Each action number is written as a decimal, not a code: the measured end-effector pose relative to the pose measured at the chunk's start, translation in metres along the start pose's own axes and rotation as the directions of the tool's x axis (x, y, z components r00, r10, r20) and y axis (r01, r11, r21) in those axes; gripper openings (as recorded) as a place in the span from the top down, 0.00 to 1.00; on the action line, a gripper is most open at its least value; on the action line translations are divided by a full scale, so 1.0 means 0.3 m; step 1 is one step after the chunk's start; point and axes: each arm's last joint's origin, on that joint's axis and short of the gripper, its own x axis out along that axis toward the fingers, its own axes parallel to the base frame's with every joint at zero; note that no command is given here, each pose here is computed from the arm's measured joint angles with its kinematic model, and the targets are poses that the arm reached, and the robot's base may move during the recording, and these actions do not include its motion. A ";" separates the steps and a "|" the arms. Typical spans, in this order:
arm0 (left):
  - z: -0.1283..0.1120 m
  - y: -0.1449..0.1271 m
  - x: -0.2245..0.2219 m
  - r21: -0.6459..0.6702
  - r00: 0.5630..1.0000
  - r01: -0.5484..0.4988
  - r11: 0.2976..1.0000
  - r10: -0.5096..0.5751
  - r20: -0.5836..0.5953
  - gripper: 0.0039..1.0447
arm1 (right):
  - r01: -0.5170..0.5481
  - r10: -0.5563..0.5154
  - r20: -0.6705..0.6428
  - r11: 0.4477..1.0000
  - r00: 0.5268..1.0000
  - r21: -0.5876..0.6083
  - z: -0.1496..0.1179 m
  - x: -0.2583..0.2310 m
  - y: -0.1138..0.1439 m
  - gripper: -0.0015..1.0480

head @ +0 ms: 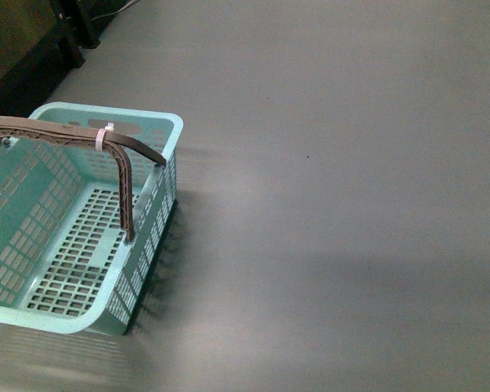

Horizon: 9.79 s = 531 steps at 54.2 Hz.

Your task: Pick mango and avocado into basket

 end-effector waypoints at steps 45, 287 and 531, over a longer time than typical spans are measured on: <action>0.046 0.043 0.662 -0.146 0.995 -0.104 0.984 0.104 -0.008 0.08 | 0.000 0.000 0.000 1.000 1.000 0.000 0.000 0.000 0.000 0.08; 0.078 -0.441 -0.201 -0.311 0.975 0.196 0.930 -0.151 0.162 0.87 | 0.002 -0.002 0.000 1.000 1.000 0.000 0.000 0.000 0.000 0.08; 0.078 -0.438 -0.200 -0.317 0.976 0.193 0.929 -0.147 0.162 0.87 | 0.000 0.000 0.000 1.000 1.000 0.000 0.000 0.000 0.000 0.08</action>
